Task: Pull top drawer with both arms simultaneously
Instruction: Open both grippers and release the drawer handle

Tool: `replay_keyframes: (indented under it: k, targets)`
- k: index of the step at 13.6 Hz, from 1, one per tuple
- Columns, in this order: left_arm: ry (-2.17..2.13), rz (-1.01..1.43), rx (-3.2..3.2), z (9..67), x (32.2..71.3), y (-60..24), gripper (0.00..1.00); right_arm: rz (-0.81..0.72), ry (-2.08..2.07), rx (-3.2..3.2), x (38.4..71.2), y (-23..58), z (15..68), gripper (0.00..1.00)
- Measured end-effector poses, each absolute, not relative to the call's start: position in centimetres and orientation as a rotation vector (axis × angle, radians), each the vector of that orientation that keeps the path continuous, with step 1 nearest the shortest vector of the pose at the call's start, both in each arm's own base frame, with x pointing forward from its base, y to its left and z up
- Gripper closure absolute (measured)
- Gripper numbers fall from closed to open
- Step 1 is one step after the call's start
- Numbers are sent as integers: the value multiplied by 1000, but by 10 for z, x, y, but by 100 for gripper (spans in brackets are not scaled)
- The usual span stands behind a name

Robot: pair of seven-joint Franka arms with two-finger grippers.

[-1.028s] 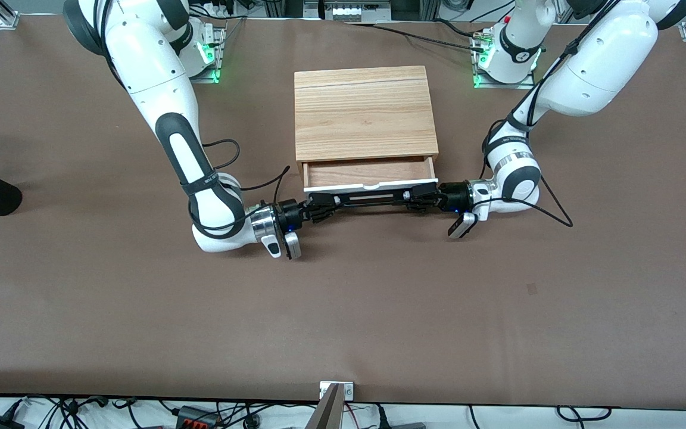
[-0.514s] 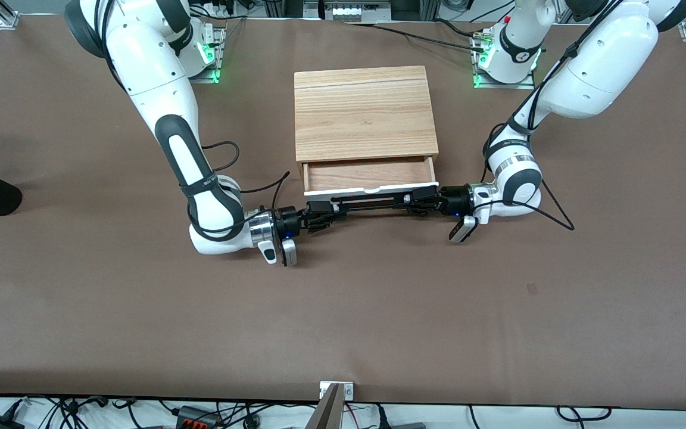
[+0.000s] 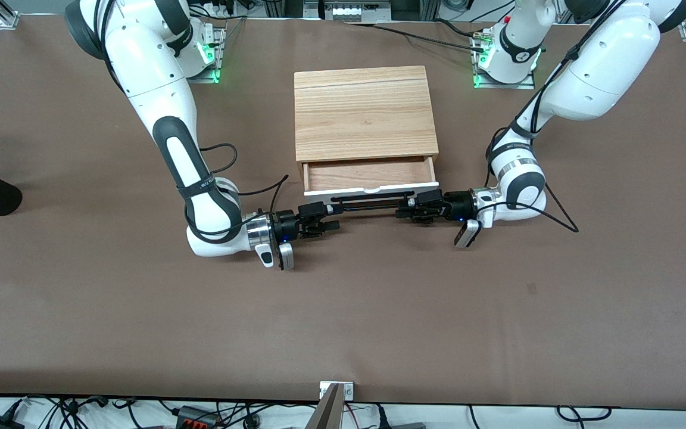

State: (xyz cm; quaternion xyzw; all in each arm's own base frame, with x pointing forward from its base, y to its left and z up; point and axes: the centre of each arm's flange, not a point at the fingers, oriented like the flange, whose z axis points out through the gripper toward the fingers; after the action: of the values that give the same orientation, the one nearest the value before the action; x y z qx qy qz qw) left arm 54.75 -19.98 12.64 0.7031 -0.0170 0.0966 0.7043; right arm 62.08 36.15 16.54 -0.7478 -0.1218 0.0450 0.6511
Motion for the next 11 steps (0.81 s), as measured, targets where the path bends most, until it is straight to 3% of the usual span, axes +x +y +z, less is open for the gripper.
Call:
replay_keyframes:
  k: [4,8,11]
  targets:
    - [6,208,1568,126,561,-190,0,91,-248,-1771,648,332,202,0]
    - [64,188,1555,140,582,-179,0,109,-306,-2013,675,275,271,0]
    - [23,174,1586,147,593,-161,0,163,-374,-2271,676,239,336,0]
